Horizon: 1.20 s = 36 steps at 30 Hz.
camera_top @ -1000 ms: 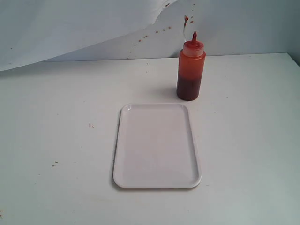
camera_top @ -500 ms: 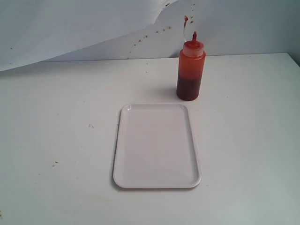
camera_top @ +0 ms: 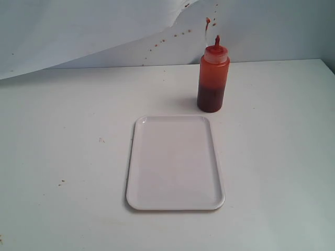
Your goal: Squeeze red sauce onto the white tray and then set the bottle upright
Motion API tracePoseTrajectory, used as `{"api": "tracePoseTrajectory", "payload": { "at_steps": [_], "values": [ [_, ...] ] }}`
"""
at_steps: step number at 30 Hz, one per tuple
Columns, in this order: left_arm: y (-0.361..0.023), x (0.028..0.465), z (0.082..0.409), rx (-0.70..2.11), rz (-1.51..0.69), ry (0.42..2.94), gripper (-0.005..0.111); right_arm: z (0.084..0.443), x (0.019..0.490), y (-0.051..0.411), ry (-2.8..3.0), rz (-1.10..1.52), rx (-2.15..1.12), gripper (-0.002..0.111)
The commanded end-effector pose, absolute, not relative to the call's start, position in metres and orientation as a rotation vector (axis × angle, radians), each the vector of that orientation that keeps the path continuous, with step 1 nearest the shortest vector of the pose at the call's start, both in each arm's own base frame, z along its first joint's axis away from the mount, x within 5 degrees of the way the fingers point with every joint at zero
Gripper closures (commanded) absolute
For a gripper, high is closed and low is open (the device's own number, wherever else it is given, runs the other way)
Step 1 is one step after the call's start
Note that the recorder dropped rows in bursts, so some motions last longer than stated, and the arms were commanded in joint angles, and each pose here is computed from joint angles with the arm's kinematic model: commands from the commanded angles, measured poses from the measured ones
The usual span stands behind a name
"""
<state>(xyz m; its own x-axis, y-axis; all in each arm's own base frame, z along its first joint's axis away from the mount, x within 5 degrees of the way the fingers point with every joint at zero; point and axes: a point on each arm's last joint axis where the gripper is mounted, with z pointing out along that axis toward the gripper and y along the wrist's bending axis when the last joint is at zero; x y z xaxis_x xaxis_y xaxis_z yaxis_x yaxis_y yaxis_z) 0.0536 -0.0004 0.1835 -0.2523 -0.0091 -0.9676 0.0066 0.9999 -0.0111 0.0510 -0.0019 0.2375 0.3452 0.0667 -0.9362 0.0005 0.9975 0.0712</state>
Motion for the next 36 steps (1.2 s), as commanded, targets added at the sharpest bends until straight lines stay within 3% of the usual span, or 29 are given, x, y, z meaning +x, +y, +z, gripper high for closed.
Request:
{"api": "tracePoseTrajectory", "payload": {
  "at_steps": [1,7,15,18,23,36],
  "values": [
    [-0.001,0.054,0.183,-0.011,-0.027,1.817,0.107,0.255,0.041,-0.003,0.981,0.131,0.116,0.108],
    [-0.001,0.054,0.183,-0.011,-0.027,1.817,0.107,0.257,0.04,0.0,0.936,0.525,0.285,0.108],
    [-0.001,0.054,0.183,-0.011,-0.027,1.817,0.107,0.281,0.051,0.023,1.058,0.315,-0.125,0.108],
    [-0.001,0.054,0.183,-0.011,-0.027,1.817,0.107,0.291,0.083,0.023,1.207,0.334,-0.109,0.108],
    [-0.001,0.054,0.183,-0.011,-0.027,1.817,0.107,0.274,0.158,0.028,1.462,0.433,-0.094,0.108],
    [-0.001,0.054,0.183,-0.011,-0.027,1.817,0.107,0.171,0.321,0.055,1.658,0.764,-0.301,0.108]
  ]
}}
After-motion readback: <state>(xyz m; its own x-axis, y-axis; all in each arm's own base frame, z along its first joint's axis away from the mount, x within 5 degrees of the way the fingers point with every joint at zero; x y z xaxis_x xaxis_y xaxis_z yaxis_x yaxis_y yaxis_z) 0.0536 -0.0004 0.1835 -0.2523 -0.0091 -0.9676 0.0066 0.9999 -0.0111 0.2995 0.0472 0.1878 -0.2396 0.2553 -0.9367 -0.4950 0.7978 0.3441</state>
